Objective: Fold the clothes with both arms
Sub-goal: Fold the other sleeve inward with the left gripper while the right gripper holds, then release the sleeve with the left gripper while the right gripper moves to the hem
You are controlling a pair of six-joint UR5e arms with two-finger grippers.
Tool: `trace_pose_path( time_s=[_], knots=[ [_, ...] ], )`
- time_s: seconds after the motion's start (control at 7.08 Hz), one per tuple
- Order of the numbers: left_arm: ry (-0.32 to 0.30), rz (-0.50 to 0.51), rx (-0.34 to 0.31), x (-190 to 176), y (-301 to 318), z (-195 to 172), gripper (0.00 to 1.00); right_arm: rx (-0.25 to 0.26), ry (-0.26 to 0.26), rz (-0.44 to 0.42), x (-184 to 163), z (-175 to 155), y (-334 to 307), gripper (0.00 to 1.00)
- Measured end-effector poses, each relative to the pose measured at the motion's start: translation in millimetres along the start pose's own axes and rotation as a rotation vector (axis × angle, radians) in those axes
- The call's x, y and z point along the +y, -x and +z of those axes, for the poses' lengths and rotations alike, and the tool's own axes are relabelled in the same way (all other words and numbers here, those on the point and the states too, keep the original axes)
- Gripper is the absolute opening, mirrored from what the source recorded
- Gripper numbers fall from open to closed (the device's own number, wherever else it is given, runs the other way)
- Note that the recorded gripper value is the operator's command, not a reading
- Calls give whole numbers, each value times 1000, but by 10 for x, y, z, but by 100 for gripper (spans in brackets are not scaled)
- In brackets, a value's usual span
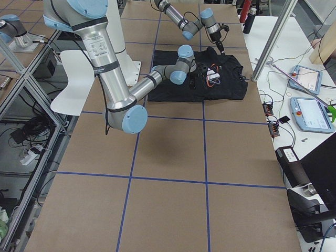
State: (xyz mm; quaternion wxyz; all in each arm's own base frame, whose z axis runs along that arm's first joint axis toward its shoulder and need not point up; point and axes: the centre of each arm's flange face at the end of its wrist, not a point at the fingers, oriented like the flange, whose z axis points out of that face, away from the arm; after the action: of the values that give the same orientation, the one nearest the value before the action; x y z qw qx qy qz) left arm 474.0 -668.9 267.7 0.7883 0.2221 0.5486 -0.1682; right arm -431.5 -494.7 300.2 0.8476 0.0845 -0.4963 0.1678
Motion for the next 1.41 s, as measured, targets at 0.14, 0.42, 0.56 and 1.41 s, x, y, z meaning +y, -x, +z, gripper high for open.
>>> trace_pose_path(
  time_s=[0.14, 0.42, 0.56, 1.41],
  knots=[
    [-3, -2, 21, 8, -60, -93, 62, -9, 2, 18, 34, -36, 22, 99],
    [25, 9, 85, 164, 25, -487, 66, -8, 23, 136, 278, -79, -82, 99],
    [59, 15, 116, 277, 133, -717, 66, 6, 32, 211, 534, -82, -226, 99],
    [142, -36, 142, 631, 399, -1779, 66, 121, 13, 341, 2351, -360, -1238, 91]
  ],
)
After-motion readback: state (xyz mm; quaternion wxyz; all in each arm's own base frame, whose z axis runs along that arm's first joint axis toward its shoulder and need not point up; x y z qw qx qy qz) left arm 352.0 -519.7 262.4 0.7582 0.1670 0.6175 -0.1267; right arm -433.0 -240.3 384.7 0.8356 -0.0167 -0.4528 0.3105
